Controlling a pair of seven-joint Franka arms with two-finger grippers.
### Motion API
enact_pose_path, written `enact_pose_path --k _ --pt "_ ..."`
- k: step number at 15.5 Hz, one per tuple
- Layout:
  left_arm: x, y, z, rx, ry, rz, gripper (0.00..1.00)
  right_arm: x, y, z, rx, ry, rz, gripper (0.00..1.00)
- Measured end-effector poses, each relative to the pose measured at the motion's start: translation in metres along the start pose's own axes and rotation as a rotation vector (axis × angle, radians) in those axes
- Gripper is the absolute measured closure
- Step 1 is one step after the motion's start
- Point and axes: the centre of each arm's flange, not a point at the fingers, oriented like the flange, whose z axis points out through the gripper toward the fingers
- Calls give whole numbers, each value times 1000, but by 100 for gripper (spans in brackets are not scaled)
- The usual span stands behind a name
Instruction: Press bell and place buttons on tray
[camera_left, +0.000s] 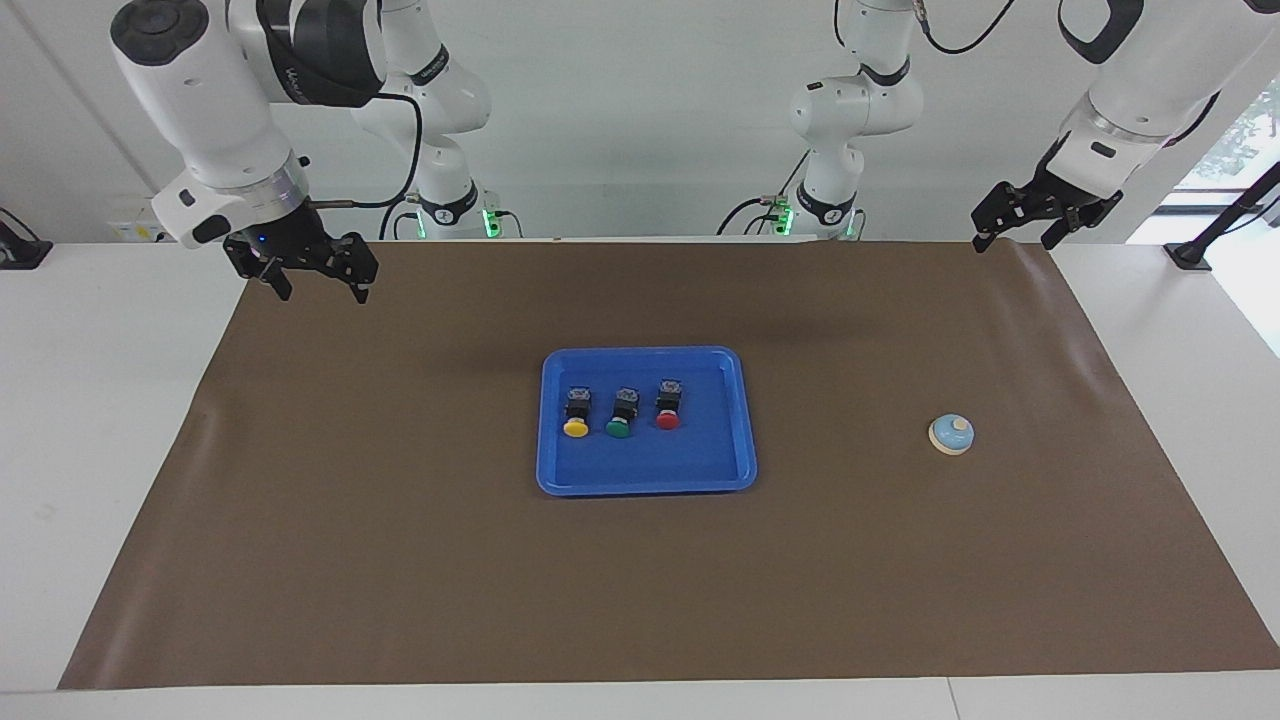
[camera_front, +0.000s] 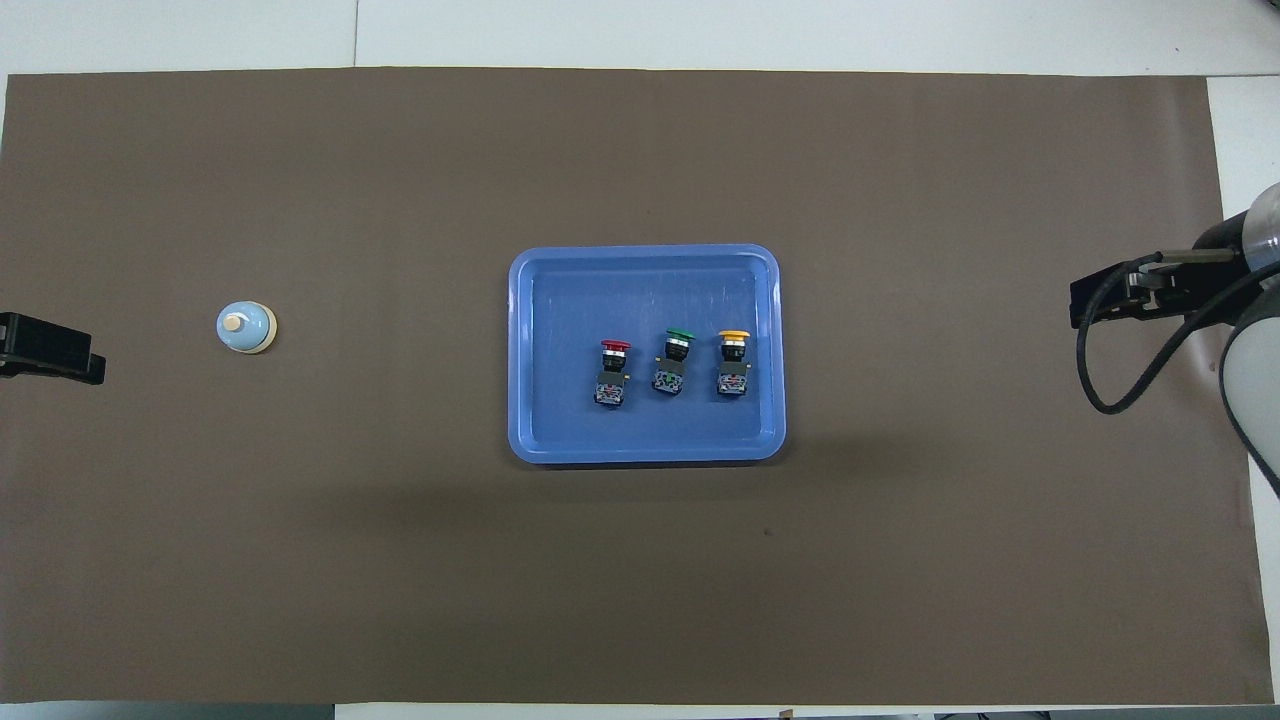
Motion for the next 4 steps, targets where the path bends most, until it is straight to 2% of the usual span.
enact_pose_path --k 4 --pt "2 0 0 0 12 0 0 0 0 0 0 0 0 0"
